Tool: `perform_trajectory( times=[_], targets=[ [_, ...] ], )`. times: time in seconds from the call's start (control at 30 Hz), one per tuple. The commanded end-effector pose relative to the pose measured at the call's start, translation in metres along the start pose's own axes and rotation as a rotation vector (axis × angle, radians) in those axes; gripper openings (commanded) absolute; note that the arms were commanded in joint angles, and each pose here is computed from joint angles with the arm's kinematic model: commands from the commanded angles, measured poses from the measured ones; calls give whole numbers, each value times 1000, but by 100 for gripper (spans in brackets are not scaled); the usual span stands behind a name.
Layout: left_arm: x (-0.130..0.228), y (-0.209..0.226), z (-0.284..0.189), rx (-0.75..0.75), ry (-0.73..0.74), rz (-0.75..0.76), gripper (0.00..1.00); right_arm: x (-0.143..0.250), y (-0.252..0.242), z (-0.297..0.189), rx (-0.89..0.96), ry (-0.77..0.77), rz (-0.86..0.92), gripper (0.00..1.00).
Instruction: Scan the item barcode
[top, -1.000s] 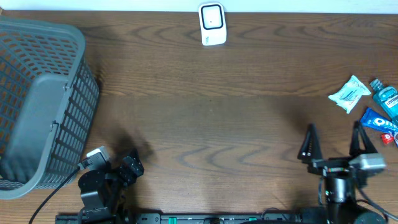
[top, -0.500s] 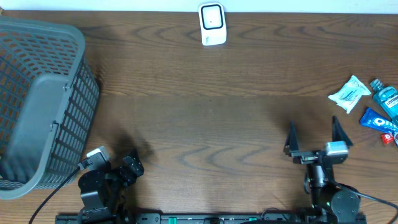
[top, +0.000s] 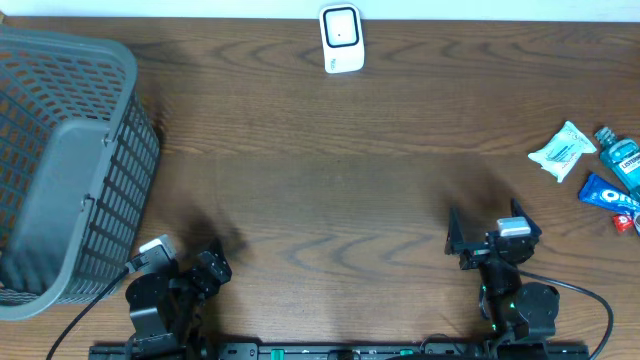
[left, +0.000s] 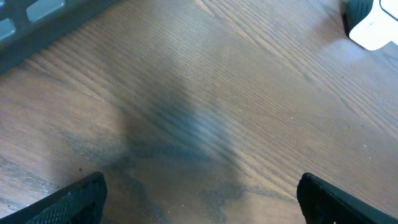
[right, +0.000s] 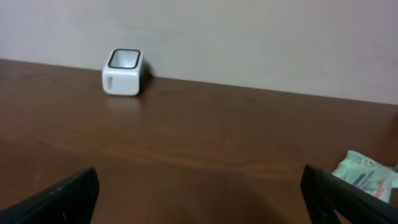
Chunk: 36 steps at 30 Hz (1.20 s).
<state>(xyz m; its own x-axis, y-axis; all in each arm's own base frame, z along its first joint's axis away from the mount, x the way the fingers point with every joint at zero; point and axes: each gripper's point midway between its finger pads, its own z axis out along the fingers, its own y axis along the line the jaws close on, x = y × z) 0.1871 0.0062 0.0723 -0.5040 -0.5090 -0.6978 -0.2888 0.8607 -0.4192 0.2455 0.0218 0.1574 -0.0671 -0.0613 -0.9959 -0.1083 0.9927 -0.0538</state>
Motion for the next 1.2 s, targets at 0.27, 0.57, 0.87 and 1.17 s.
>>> perform_trajectory(
  times=[0.27, 0.57, 0.87, 1.17],
  targets=[
    [6, 2, 1, -7, 19, -1, 98, 0, 0, 0, 2, -1, -56, 99],
    [6, 2, 1, -7, 19, -1, 98, 0, 0, 0, 2, -1, -56, 99],
    [2, 6, 1, -29, 1, 3, 98, 0, 0, 0, 2, -1, -56, 99],
    [-98, -57, -26, 232, -423, 83, 98, 0, 0, 0, 2, -1, -56, 99]
  ],
)
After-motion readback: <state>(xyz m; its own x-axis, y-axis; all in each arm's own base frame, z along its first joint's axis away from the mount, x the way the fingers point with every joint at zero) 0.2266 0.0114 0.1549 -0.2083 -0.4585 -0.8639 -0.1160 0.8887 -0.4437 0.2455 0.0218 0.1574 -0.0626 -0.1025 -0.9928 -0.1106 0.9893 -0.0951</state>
